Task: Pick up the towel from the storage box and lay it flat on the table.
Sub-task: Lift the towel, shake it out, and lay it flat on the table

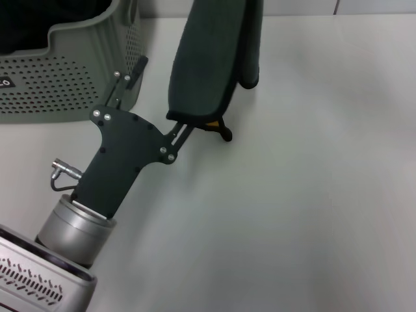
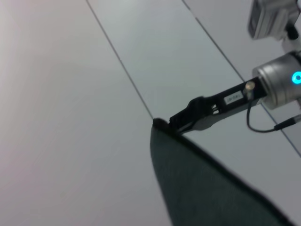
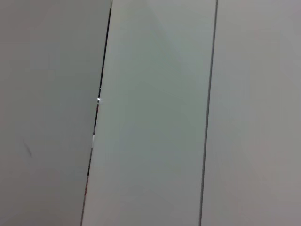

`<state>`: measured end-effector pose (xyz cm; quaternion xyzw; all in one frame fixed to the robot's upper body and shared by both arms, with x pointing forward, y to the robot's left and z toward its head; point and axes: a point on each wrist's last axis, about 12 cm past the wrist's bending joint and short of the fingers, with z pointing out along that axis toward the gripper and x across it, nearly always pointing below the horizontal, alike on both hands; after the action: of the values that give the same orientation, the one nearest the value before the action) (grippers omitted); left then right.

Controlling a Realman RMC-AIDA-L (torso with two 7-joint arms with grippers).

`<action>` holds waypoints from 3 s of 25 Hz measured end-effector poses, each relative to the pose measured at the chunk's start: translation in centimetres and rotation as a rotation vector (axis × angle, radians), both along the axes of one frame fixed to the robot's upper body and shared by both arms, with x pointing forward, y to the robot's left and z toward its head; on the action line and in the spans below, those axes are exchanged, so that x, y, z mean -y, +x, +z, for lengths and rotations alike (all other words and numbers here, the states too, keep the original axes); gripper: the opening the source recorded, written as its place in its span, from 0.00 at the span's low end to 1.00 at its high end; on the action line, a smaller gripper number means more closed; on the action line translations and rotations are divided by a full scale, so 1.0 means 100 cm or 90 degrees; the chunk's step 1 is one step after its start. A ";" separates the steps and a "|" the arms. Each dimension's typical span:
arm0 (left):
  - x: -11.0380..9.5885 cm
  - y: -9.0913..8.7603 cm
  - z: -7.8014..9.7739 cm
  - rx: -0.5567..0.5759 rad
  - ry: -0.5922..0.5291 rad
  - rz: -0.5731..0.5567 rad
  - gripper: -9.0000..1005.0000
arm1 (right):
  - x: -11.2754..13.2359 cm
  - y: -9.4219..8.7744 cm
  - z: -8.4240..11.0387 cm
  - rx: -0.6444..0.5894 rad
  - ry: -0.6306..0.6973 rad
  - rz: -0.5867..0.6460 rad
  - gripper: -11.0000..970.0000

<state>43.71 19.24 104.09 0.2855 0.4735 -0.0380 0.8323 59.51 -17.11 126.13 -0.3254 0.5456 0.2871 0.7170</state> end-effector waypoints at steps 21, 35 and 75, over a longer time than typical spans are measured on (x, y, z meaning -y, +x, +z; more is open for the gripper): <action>0.004 -0.001 0.003 0.007 -0.019 -0.031 0.69 | -0.005 0.020 -0.021 -0.058 -0.008 -0.001 0.03; 0.003 -0.004 0.005 0.021 -0.020 -0.048 0.50 | -0.002 0.022 -0.026 -0.069 -0.004 -0.008 0.03; 0.022 0.013 -0.004 0.043 0.149 -0.045 0.35 | -0.041 0.016 0.011 -0.026 0.050 0.115 0.03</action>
<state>45.03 17.03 103.69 0.3982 0.4363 -0.0025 0.8069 61.10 -13.05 127.22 -0.3387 0.5170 0.3783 0.6891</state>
